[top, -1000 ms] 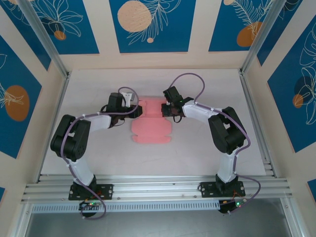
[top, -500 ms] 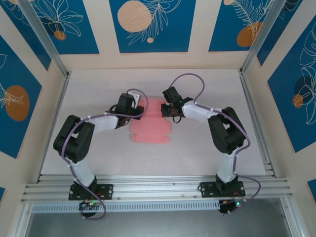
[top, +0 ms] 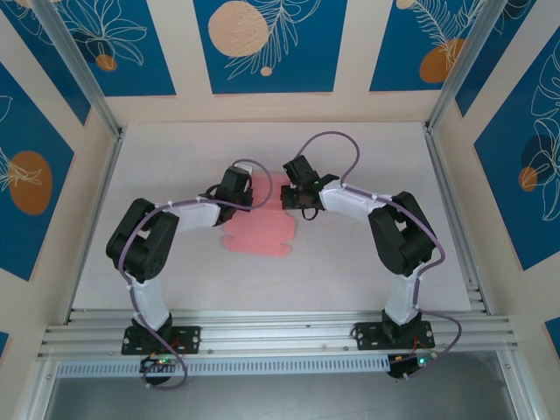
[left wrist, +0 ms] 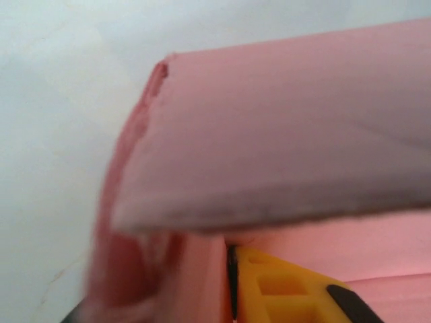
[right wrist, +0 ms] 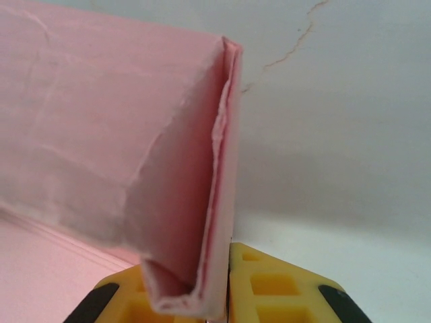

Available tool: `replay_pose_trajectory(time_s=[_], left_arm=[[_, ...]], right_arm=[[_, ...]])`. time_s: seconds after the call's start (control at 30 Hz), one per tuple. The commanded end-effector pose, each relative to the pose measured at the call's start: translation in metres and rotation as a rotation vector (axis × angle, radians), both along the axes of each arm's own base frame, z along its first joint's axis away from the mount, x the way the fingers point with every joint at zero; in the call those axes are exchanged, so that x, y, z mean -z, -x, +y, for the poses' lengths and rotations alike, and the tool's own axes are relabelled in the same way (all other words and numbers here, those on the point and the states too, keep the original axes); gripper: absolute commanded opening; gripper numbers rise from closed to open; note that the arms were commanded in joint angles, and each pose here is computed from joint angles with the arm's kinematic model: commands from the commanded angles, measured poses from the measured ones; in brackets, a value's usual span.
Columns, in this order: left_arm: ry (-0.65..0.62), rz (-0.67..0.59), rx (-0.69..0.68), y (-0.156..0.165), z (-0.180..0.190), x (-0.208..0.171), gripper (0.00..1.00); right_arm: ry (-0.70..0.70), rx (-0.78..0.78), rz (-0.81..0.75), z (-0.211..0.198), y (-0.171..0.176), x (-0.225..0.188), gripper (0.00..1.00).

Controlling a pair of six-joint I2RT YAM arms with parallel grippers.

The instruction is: Fold the paper box

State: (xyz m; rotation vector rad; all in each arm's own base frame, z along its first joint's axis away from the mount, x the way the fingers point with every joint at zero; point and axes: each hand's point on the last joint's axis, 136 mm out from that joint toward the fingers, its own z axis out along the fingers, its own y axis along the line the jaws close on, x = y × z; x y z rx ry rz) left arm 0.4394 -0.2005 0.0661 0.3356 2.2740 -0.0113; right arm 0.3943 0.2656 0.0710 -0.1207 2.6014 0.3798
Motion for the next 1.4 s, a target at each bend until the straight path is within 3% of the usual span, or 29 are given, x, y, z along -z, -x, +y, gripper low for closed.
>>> replay_pose_trajectory(time_s=[0.0, 0.37, 0.53, 0.87, 1.23, 1.37], left_arm=[[-0.086, -0.007, -0.041, -0.007, 0.007, 0.002, 0.10], [-0.255, -0.046, -0.276, -0.011, 0.043, -0.007, 0.02], [-0.163, -0.007, -0.255, -0.004, 0.033, -0.002, 0.00], [0.037, 0.027, -0.384, 0.014, 0.035, -0.001, 0.01], [0.071, -0.015, -0.537, 0.019, 0.054, 0.003, 0.01], [0.074, -0.038, -0.578, 0.021, 0.061, 0.003, 0.01]], right_arm=[[-0.062, -0.006, -0.027, 0.009, 0.001, -0.028, 0.14], [-0.067, 0.030, -0.008, 0.012, 0.002, -0.028, 0.04], [0.041, 0.110, 0.000, -0.001, -0.005, -0.016, 0.05], [0.326, 0.262, 0.036, -0.030, -0.010, 0.012, 0.11], [0.613, 0.324, 0.017, -0.042, -0.024, 0.025, 0.16], [0.652, 0.348, 0.018, -0.049, -0.025, 0.031, 0.16]])
